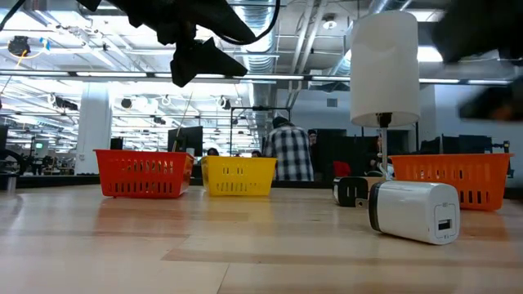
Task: Pick & Place Office items
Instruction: Put the black wrist watch into the red bin
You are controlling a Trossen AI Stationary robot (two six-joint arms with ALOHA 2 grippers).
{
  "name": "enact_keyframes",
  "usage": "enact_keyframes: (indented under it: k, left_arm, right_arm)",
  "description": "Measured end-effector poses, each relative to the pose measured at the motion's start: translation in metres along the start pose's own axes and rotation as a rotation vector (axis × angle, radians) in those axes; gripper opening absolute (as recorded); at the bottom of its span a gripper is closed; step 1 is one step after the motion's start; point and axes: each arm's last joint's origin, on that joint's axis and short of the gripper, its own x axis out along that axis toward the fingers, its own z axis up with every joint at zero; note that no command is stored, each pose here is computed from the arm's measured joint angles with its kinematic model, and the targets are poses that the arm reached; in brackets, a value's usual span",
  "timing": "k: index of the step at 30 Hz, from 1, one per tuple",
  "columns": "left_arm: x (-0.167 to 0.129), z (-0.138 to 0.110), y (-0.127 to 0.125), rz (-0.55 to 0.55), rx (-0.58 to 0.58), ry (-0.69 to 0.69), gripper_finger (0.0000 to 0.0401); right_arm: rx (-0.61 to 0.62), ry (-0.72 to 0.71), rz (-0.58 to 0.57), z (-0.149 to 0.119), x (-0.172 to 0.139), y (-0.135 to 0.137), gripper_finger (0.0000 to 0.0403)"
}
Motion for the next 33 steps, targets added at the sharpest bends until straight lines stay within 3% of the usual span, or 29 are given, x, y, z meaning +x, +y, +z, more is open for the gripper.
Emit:
enact_keyframes:
  k: [6, 13, 17, 21, 26, 29, 33]
  left_arm:
    - [0.000, 0.001, -0.001, -0.005, 0.210, -0.013, 0.0227]
    - [0.000, 0.002, -0.001, -0.007, 0.355, -0.020, 0.0227]
    - [0.000, 0.003, -0.002, -0.011, 0.359, -0.030, 0.0227]
    - [-0.001, 0.003, -0.003, -0.019, 0.366, -0.039, 0.0227]
    - [-0.003, 0.002, -0.012, -0.052, 0.477, -0.077, 0.0223]
    - [-0.004, 0.005, -0.017, -0.054, 0.545, -0.126, 0.0213]
    - [-0.004, 0.008, -0.015, 0.040, 0.644, -0.171, 0.0196]
  right_arm:
    - [-0.250, -0.052, 0.013, 0.020, -0.033, 0.014, 0.0007]
    - [-0.460, -0.133, -0.213, 0.020, -0.095, -0.007, 0.0011]
    - [-0.519, -0.323, -0.280, 0.016, -0.129, -0.029, 0.0007]
    - [-0.610, -0.611, -0.225, 0.013, -0.136, -0.056, 0.0011]
    - [-0.561, -0.974, -0.088, 0.015, -0.115, -0.098, 0.0014]
    - [-0.473, -1.095, -0.084, 0.016, -0.098, -0.122, 0.0014]
    - [-0.339, -1.212, -0.065, 0.027, -0.087, -0.145, 0.0014]
